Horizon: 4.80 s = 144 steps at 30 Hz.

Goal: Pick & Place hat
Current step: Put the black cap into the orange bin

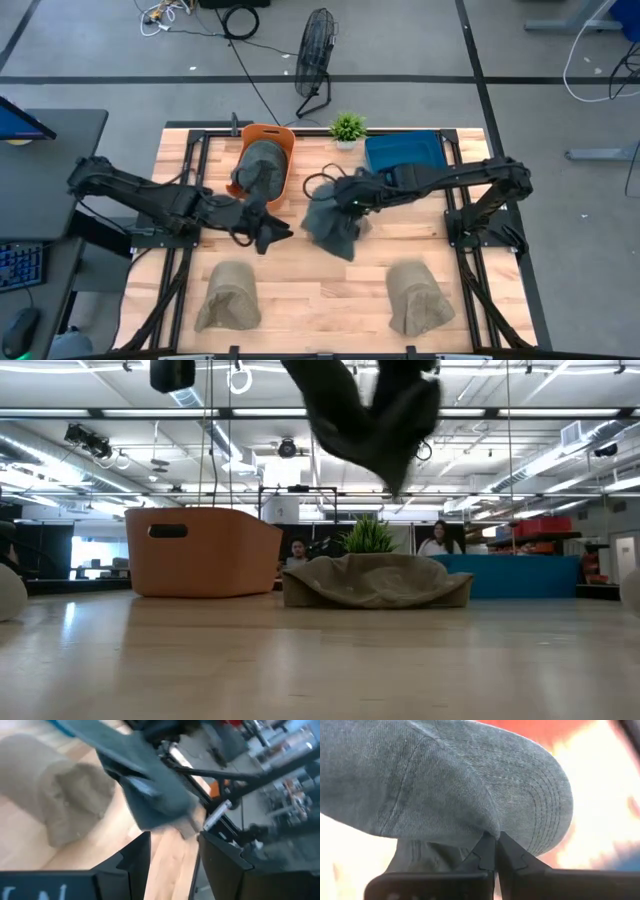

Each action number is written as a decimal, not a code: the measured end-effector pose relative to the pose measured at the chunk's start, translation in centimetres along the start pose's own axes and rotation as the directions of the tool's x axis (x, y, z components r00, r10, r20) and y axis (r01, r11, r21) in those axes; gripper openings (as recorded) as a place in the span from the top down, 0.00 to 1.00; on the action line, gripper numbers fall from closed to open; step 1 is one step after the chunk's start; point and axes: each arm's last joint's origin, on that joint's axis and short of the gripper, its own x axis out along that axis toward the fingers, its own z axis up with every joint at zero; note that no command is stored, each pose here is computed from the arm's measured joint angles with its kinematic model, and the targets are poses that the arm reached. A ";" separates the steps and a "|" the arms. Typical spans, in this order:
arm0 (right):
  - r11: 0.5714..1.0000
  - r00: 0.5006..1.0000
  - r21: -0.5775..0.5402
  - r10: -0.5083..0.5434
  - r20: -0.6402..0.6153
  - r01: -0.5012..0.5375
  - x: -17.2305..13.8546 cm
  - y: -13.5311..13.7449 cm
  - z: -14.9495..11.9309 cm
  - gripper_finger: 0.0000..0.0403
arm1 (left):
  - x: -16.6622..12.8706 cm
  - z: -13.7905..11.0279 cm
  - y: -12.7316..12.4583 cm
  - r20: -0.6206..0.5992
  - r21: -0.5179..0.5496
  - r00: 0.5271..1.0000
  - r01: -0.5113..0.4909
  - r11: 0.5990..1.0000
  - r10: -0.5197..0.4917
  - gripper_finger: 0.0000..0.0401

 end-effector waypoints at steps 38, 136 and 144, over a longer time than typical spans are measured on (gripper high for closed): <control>0.931 0.921 -0.262 -0.151 0.358 0.255 1.0 3.0 2.3 0.96 | 1.3 2.6 1.3 0.073 -0.179 0.997 0.016 0.984 -0.003 0.85; 0.992 0.935 -0.093 -0.044 0.353 0.082 -3.3 1.9 1.6 0.54 | -4.9 1.8 18.8 0.193 -0.226 0.968 -0.119 0.967 0.164 0.60; 0.992 0.934 -0.093 -0.044 0.353 0.082 -3.3 1.9 1.6 0.54 | -6.9 2.4 17.7 0.041 -0.179 0.932 -0.347 0.921 0.360 0.57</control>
